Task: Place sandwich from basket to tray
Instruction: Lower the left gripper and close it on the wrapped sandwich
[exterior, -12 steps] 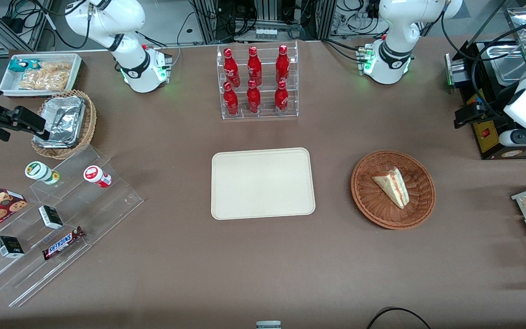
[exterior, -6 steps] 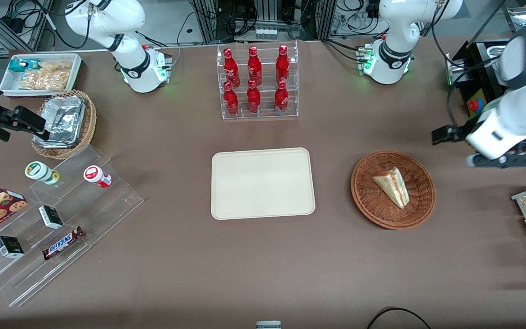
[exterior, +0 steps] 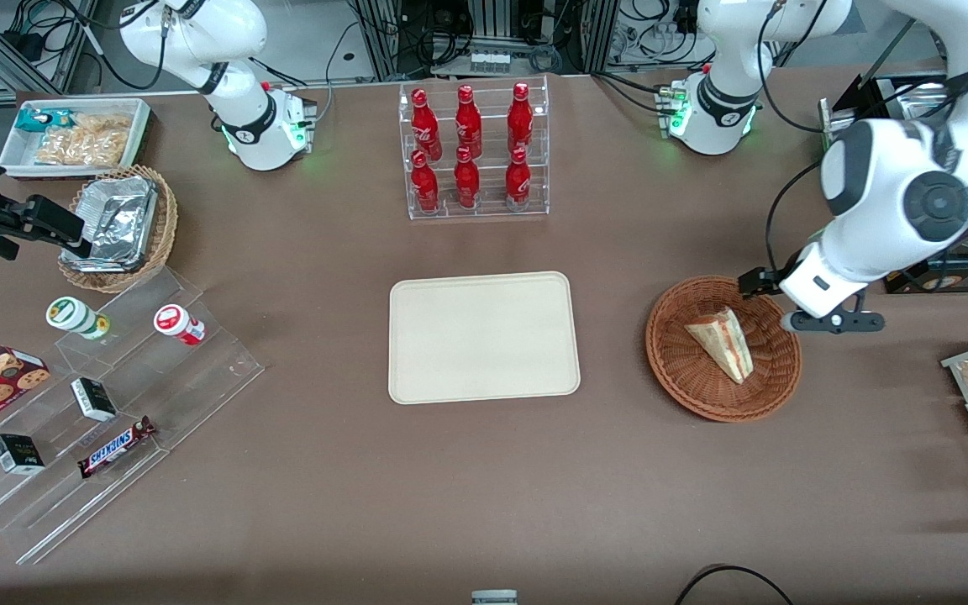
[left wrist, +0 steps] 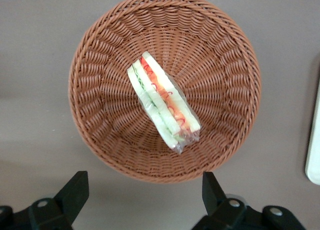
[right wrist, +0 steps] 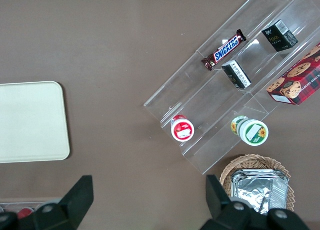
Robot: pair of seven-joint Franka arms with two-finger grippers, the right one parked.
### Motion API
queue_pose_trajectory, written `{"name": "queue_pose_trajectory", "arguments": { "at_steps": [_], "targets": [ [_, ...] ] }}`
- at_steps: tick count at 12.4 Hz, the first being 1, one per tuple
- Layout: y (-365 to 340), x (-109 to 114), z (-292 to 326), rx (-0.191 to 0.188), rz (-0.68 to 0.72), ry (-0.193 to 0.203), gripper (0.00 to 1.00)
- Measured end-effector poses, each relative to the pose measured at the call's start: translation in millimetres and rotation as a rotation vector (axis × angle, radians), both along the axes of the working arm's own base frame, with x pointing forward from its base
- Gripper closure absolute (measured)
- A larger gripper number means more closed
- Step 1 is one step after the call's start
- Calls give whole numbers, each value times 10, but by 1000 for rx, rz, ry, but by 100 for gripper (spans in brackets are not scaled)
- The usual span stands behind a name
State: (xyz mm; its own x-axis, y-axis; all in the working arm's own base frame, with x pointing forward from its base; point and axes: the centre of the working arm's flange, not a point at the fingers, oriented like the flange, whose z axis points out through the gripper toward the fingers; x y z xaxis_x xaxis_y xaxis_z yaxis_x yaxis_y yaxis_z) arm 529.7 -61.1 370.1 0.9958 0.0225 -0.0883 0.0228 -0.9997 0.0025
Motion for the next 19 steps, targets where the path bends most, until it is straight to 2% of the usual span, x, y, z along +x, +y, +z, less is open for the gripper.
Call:
{"name": "queue_pose_trajectory", "arguments": {
  "at_steps": [2, 4, 9, 14, 16, 17, 19],
  "targets": [
    [-120, -73, -176, 7, 124, -34, 0],
    [-263, -104, -244, 16, 275, -42, 0],
    [-318, -49, -625, 33, 540, -32, 0],
    [-324, 35, -1086, 27, 625, -45, 0],
    [-315, 37, -1207, 30, 631, -37, 1],
    [-312, 36, -1226, 31, 632, -35, 6],
    [-312, 43, -1217, 31, 632, -35, 32]
  ]
}}
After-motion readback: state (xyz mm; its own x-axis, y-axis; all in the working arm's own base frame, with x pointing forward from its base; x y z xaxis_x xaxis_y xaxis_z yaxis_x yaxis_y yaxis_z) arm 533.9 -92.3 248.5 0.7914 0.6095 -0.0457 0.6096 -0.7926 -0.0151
